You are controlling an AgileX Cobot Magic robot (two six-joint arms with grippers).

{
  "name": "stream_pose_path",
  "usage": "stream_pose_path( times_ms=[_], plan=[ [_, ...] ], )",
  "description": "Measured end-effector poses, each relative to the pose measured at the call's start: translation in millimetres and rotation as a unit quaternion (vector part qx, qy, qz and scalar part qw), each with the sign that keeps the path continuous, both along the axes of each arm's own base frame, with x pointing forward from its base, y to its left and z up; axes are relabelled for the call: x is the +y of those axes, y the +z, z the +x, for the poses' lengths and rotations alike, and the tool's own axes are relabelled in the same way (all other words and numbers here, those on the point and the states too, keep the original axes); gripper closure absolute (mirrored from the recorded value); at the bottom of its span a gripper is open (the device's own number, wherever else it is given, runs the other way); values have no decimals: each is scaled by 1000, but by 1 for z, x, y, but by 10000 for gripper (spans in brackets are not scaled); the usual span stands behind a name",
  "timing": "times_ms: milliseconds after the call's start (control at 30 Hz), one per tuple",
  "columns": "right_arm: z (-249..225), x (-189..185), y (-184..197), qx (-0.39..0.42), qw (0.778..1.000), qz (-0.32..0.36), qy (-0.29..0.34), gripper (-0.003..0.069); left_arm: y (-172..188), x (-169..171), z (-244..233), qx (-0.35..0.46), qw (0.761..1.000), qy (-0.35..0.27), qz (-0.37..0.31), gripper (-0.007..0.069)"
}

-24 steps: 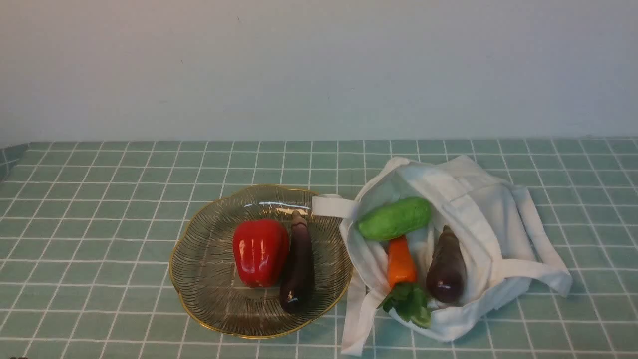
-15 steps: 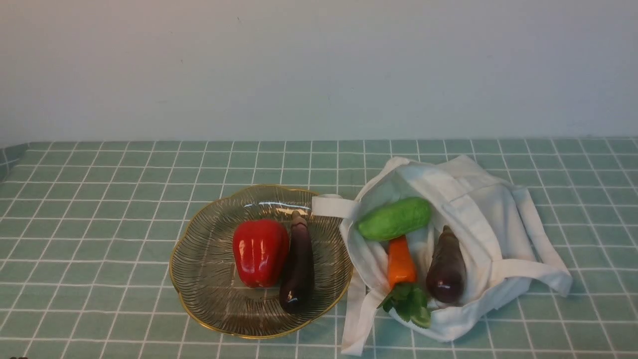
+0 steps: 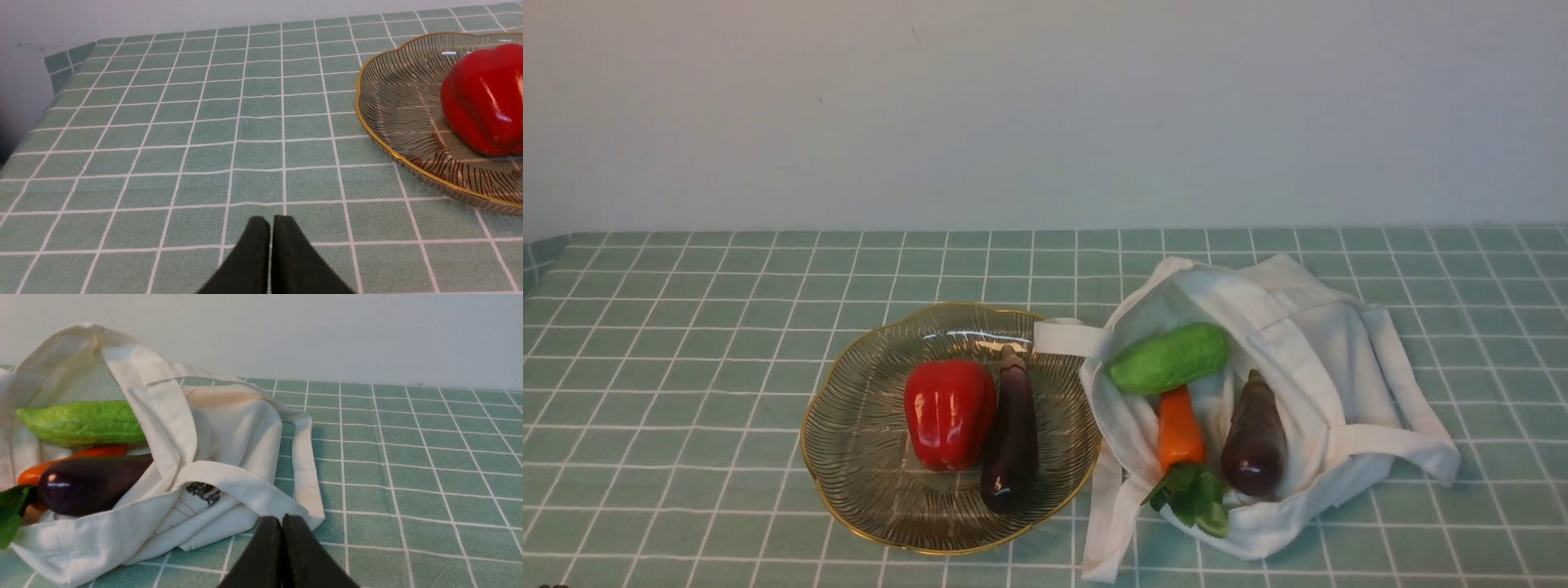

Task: Take vegetables from cloth bag on blue coffee tablecloth place on plate.
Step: 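Reach into the white cloth bag and grasp a vegetable inside with the right gripper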

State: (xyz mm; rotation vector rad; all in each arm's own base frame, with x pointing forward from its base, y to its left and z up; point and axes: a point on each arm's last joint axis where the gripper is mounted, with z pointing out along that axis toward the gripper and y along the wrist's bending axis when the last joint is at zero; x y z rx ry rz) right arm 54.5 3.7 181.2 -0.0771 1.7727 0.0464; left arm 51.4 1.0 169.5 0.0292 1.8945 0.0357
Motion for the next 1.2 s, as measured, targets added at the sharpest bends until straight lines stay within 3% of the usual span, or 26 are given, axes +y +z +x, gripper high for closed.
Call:
stream_pose_path(
  times_ms=[833,933,967,1033,1067,1100,1133,1200],
  plan=[
    [0,0,0,0,1000,1,0,675,0,0,0,0,1000,0,0,630],
    [0,2,0,1,997,77,-2,675,0,0,0,0,1000,0,0,630],
    [0,5,1,4,985,174,-4,675,0,0,0,0,1000,0,0,630],
    [0,7,2,9,969,246,-6,675,0,0,0,0,1000,0,0,630],
    [0,10,4,17,940,340,-9,675,0,0,0,0,1000,0,0,630],
    [0,10,4,19,931,364,-9,675,0,0,0,0,1000,0,0,630],
    [0,12,6,25,899,437,-10,675,0,0,0,0,1000,0,0,630],
    [0,13,8,23,879,475,-11,675,0,0,0,0,1000,0,0,630]
  ],
)
